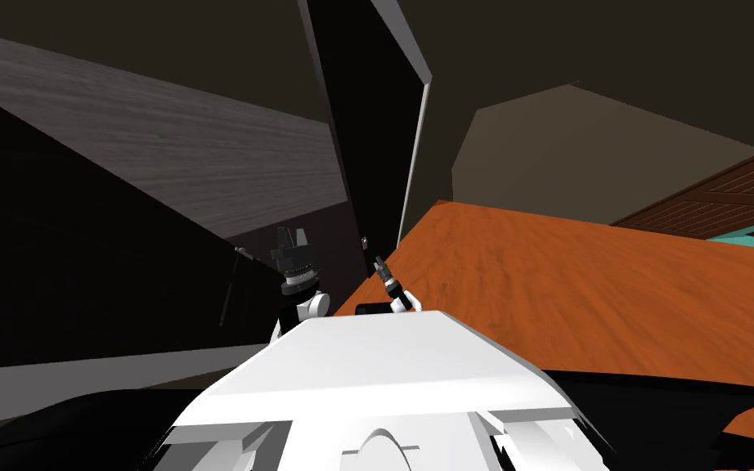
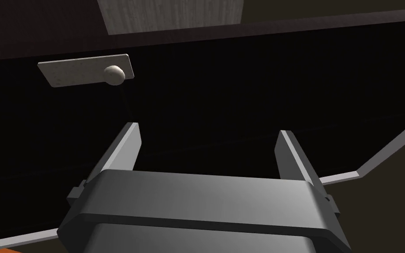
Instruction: Push the door open
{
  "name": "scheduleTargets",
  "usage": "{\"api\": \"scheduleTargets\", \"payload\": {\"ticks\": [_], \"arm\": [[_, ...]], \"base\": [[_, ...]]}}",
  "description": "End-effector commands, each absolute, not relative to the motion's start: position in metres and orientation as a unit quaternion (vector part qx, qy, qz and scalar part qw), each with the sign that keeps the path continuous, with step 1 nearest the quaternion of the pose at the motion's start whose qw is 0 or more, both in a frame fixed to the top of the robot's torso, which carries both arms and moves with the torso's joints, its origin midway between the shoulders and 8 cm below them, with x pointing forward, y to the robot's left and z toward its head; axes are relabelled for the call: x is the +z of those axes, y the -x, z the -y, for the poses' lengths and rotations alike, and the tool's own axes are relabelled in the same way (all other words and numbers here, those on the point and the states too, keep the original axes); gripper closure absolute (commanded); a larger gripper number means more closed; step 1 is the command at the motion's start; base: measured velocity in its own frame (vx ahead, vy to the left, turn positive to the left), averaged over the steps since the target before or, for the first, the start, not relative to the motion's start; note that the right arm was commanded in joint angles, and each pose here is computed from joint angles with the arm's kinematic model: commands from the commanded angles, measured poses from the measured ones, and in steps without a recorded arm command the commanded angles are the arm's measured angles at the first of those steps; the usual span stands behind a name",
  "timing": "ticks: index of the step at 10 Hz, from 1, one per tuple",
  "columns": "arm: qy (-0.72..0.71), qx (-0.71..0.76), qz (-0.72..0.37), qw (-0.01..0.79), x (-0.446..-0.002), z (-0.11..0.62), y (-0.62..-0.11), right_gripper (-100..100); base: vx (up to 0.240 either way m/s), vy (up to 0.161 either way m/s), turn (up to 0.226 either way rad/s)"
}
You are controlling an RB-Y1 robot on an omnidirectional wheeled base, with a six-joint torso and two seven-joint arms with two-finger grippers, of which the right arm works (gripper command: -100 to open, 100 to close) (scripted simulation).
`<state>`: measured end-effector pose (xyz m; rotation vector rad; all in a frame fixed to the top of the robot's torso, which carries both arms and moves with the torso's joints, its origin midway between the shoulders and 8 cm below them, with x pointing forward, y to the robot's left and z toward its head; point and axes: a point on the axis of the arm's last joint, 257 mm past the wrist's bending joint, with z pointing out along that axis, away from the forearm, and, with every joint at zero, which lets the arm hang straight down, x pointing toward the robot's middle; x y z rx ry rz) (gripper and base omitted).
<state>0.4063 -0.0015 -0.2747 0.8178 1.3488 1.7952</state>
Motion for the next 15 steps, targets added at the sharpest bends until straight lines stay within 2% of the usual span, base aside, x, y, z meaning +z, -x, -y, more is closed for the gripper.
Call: {"api": "scheduleTargets", "payload": {"ticks": [1, 15], "arm": [[-0.314, 0.697, -0.540, 0.354, -0.287, -0.009, -0.400, -100], [-0.270, 0.664, -0.643, 0.272, -0.379, -0.058, -0.355, -100]], "base": [[0.149, -0.042, 0.000], [0.151, -0.043, 0.001]]}}
